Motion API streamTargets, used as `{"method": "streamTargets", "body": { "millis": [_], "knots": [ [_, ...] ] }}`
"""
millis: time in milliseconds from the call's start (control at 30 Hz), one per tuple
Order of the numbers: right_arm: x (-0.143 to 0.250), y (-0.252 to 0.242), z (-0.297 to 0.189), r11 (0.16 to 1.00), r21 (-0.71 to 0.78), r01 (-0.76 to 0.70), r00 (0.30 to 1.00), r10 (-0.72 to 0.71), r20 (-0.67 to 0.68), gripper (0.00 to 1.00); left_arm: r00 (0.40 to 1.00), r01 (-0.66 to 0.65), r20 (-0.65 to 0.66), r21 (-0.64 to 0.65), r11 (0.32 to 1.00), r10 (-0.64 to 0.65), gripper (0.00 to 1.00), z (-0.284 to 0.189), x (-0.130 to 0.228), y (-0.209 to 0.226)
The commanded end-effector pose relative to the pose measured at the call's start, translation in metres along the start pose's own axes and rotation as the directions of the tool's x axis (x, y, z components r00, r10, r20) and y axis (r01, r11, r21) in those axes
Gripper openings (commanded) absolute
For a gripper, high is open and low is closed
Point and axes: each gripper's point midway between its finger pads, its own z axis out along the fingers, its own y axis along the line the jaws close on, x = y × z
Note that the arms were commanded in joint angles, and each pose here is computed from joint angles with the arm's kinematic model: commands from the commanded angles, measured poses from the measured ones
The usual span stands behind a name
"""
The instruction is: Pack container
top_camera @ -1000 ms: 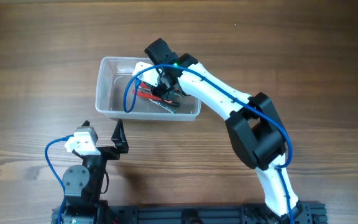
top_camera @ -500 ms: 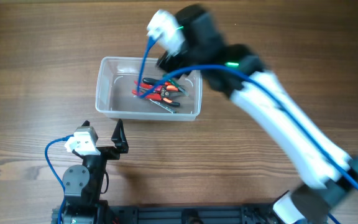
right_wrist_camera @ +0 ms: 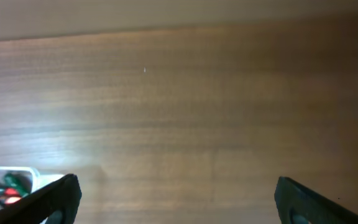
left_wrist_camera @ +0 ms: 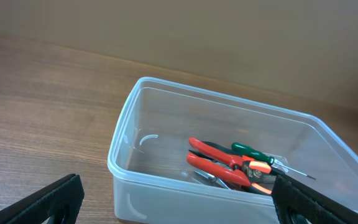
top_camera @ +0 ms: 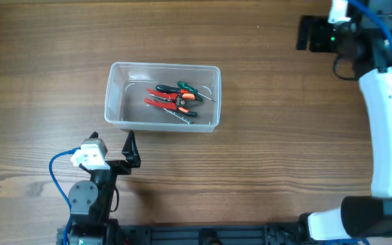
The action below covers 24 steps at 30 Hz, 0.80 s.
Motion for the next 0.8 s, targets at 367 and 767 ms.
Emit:
{"method": "streamTargets", "body": {
  "millis": [367,767],
  "knots": [
    [0.041,0.014,0.062,0.991,-0.079,-0.104,0.975,0.086,-0.206,1.0,1.0,0.01,-0.001,-0.009,1.0,-0.01,1.0,0.0,0.002,0.002],
    [0.039,0.014,0.062,0.991,-0.08,-0.103,0.977,0.085,-0.196,1.0,1.0,0.01,-0.001,-0.009,1.0,-0.01,1.0,0.0,0.001,0.002]
  ]
}}
